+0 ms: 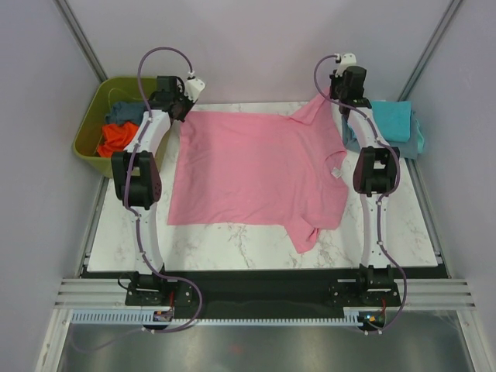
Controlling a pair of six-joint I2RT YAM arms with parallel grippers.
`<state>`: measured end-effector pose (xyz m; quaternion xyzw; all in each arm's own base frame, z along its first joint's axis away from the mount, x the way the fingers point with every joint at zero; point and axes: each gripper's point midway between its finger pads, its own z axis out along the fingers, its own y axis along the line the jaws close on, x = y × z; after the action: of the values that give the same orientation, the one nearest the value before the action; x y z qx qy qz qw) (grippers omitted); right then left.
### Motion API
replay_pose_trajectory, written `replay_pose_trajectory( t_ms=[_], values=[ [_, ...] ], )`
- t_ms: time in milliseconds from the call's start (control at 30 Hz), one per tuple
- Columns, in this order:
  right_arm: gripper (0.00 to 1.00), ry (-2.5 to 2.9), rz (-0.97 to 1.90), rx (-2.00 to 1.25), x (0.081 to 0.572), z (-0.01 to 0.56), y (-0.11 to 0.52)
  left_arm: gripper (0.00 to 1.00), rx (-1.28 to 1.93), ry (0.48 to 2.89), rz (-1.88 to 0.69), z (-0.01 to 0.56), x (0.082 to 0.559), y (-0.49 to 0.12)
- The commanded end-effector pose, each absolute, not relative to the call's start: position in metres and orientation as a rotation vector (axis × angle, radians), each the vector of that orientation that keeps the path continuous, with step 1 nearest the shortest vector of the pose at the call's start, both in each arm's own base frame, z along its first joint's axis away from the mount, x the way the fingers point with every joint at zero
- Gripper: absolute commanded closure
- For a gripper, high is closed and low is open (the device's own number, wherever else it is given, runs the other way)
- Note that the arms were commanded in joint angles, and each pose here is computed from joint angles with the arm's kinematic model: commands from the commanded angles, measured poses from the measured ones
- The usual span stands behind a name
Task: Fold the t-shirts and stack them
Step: Flatten the tshirt out
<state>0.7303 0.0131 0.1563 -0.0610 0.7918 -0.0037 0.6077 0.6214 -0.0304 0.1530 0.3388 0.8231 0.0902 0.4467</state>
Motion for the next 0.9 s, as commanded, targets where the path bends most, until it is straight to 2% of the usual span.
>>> replay_pose_trajectory(
  t_ms=[0, 400, 867],
  values=[
    [1.0, 1.771, 0.017, -0.15, 0.731, 0.182, 0.03, 0.98, 0.77, 1.993, 0.259, 0.188, 0.618, -0.019],
    [1.0, 1.801, 0.038, -0.178, 0.723, 0.178, 0.04, 0.98, 0.773, 1.99, 0.249, 0.201, 0.603, -0.02],
    [1.0, 1.879, 0.036, -0.22, 0.698, 0.173, 0.04, 0.98, 0.783, 2.042, 0.185, 0.181, 0.593, -0.026]
  ],
)
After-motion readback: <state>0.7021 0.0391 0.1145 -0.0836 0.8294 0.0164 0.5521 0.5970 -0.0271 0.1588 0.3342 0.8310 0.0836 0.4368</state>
